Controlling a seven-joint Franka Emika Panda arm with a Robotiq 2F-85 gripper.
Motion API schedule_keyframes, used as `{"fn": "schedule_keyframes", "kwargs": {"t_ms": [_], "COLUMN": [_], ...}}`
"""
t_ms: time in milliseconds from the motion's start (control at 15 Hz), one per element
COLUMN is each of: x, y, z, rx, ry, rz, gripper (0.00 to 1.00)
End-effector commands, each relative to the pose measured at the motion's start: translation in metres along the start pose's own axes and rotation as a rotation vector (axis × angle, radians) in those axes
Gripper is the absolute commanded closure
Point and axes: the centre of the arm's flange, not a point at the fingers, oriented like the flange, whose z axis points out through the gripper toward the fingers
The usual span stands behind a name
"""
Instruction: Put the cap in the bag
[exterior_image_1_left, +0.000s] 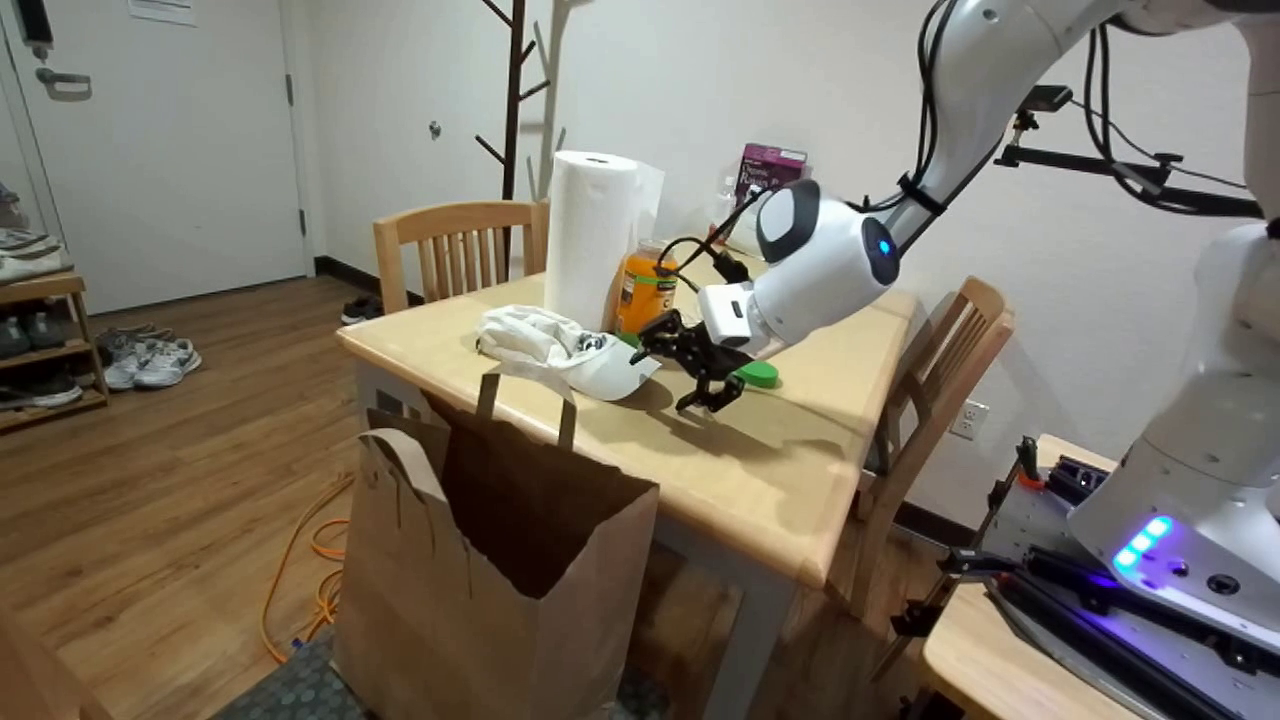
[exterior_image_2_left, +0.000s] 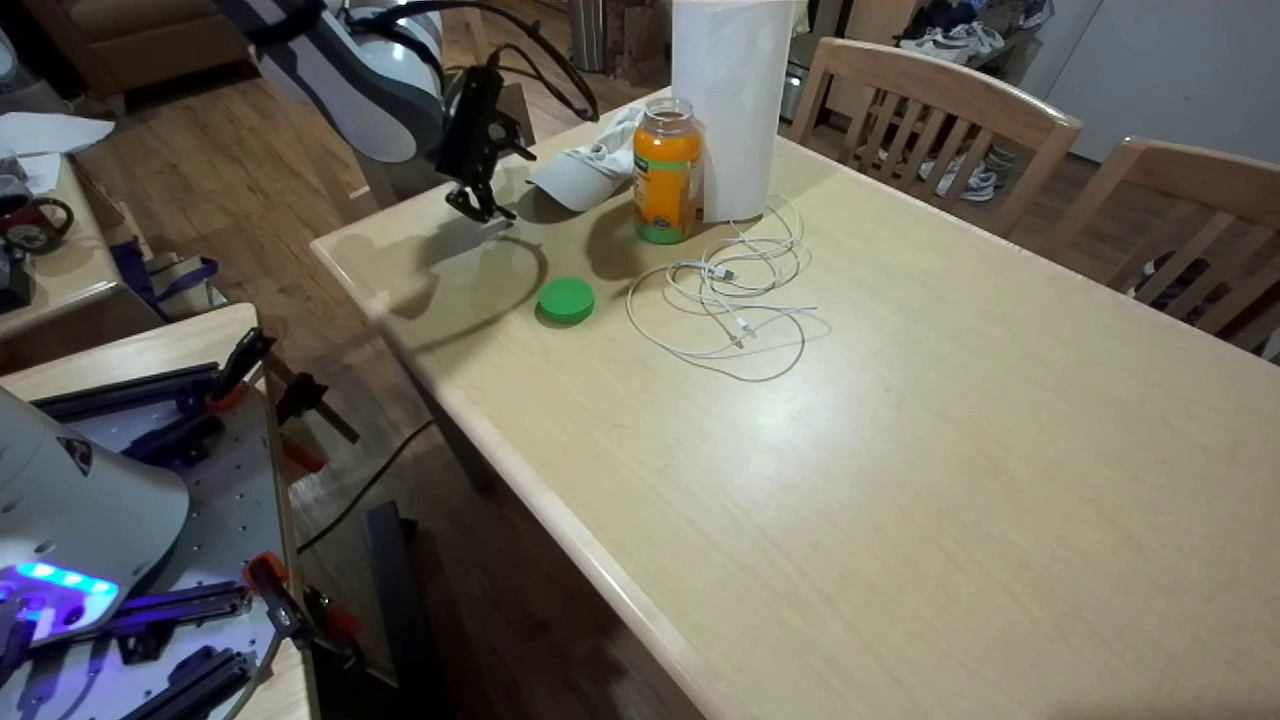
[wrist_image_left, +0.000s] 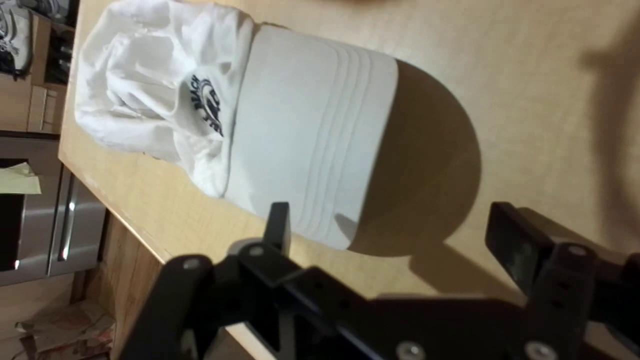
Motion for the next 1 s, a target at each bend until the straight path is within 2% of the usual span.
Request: {"fn": "schedule_keyframes", "kwargs": {"t_ms": [0,200,267,333,933], "x": [-0.0130,-0.0192,-0.0196,-0.0196,-0.0213], "y": [0.0065,0.0133,0.0141,0.0140,0.0157], "z": [0.0079,0.0121,0.0139,0.0144,0.0095], "rx": [-0.068,-0.096,-0.097,-0.099,-0.104], "ry": [-0.047,-0.065,-0.063,-0.059,-0.045], "rz": [-0.003,0.010,0.019,0.028,0.077], "gripper": [0.00,0.00,0.25,0.26,0.86]}}
